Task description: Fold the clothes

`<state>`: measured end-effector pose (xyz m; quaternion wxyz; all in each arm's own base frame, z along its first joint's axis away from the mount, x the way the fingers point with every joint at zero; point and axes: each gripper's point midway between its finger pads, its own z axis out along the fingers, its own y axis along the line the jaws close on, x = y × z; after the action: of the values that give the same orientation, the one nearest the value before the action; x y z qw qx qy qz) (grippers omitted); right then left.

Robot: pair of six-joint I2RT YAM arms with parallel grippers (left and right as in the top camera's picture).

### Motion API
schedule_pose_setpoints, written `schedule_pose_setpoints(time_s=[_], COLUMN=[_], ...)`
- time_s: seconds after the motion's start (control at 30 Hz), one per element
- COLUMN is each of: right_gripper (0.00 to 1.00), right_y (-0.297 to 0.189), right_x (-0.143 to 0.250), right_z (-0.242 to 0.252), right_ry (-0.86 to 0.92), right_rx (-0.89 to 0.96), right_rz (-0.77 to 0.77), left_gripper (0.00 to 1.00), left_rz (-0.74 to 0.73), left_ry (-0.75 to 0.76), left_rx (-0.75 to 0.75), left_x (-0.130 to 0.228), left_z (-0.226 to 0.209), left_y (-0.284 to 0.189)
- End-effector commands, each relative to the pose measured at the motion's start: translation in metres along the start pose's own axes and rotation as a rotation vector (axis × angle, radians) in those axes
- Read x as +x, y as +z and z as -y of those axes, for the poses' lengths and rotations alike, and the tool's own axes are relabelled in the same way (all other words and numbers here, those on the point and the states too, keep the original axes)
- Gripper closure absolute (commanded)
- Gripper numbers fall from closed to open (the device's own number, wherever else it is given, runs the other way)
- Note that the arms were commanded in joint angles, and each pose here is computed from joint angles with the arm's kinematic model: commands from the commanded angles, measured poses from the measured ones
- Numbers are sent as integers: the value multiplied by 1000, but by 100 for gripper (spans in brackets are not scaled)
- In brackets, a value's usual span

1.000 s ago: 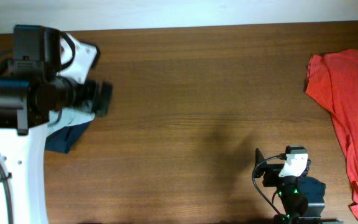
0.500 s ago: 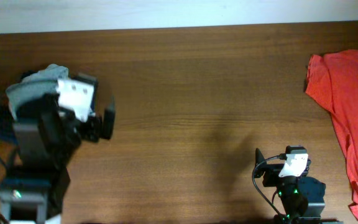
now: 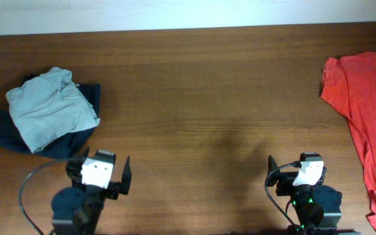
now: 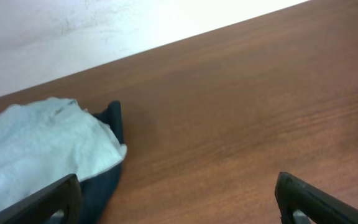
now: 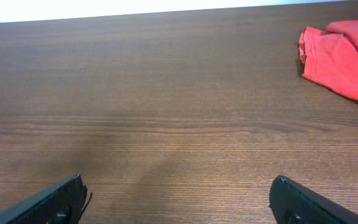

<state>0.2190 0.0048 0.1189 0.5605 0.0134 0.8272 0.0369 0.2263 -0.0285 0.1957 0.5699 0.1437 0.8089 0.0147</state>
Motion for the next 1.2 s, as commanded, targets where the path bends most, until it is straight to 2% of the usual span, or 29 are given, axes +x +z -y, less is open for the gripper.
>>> schedule_pose_setpoints(time_s=[0.0,0.2,0.33,0.47,1.17], right_gripper=[1,1,2,1,1], right_y=[1,1,1,1,1], right_x=[1,1,1,1,1], right_z=[1,1,1,1,1], right_ry=[-5,-5,-5,-5,-5], right_rx=[1,1,1,1,1], right_rz=[3,3,3,3,3], left_gripper=[1,1,1,1,1], left_rz=[31,20,62,123,122], left_ry=[-13,-13,-10,-4,-4], left_rx=[5,7,-2,-15,-18], left_x=[16,48,57,48,48], left_z=[6,12,14,11,11], left_y=[1,11,20,24,24])
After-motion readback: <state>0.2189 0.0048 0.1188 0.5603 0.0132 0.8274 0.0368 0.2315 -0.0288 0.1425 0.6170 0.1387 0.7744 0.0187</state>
